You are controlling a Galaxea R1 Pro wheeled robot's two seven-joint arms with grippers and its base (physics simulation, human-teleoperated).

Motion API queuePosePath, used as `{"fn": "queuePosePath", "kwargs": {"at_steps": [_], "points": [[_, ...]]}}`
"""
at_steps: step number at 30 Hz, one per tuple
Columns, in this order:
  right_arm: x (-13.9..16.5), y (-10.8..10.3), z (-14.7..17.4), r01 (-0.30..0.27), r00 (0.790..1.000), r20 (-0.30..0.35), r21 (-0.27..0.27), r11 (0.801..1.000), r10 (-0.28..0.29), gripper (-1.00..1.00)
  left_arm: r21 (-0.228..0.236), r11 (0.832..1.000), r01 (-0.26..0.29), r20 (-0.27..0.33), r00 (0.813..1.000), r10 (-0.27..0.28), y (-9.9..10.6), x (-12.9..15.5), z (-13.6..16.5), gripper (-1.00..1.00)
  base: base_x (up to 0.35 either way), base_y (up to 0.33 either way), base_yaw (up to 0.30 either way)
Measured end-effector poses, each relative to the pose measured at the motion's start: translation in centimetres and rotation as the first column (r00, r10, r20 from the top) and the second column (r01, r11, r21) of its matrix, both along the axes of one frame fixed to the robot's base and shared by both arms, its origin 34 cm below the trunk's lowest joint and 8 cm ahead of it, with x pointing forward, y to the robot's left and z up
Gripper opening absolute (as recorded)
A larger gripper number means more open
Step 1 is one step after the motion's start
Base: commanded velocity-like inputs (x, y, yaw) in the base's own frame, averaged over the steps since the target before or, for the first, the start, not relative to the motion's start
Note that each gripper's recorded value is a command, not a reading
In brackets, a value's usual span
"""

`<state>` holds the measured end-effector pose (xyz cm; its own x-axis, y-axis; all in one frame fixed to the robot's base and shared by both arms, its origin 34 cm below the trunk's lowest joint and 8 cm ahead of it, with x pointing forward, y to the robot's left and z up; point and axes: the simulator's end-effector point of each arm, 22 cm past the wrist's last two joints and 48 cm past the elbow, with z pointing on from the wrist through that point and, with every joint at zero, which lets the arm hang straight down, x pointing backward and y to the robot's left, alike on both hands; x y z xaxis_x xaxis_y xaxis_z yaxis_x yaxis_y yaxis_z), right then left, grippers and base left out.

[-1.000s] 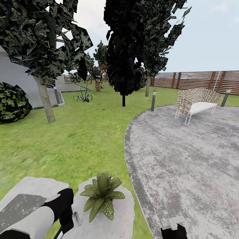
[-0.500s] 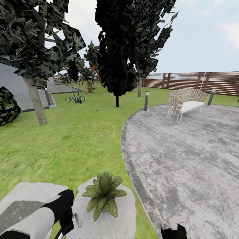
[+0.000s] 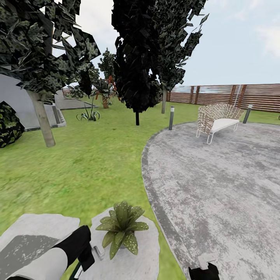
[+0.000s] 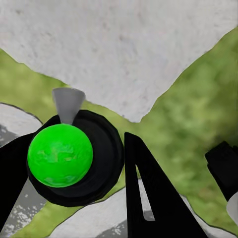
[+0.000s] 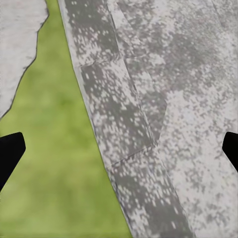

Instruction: Pick up the pesticide atomizer in the garden and spray insectifuge to fully cover both potted plants in the garden.

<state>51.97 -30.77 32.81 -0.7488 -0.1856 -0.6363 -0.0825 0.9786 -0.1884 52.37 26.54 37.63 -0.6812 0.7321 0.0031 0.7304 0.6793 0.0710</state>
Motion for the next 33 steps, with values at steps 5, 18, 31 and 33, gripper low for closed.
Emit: {"fn": "queuePosePath", "kwargs": {"at_steps": [5, 18, 31, 33], "points": [[0.0, 0.1, 0.0, 0.001, 1.0, 0.001, 0.002, 1.0, -0.001, 1.0, -0.006, 1.0, -0.005, 0.001, 1.0, 0.005, -0.2, 0.0, 0.0, -1.0, -0.001, 0.0, -0.037], [0.0, 0.1, 0.0, 0.001, 1.0, 0.0, 0.002, 1.0, -0.001, 1.0, -0.006, 1.0, -0.01, 0.002, 1.0, 0.01, 0.0, 0.1, 0.0, -1.0, -0.142, 0.221, -0.249], [0.0, 0.1, 0.0, 0.001, 1.0, 0.0, 0.002, 1.0, -0.001, 1.0, -0.039, 0.998, -0.044, 0.009, 0.999, 0.044, -0.4, 0.4, 0.2, -1.0, -0.052, 0.298, -0.056], [0.0, 0.1, 0.0, 0.001, 1.0, 0.001, 0.002, 1.0, -0.001, 1.0, -0.063, 0.996, -0.062, 0.029, 0.998, 0.064, -0.7, 1.1, 0.7, -1.0, 0.052, 0.313, 0.0]]}}
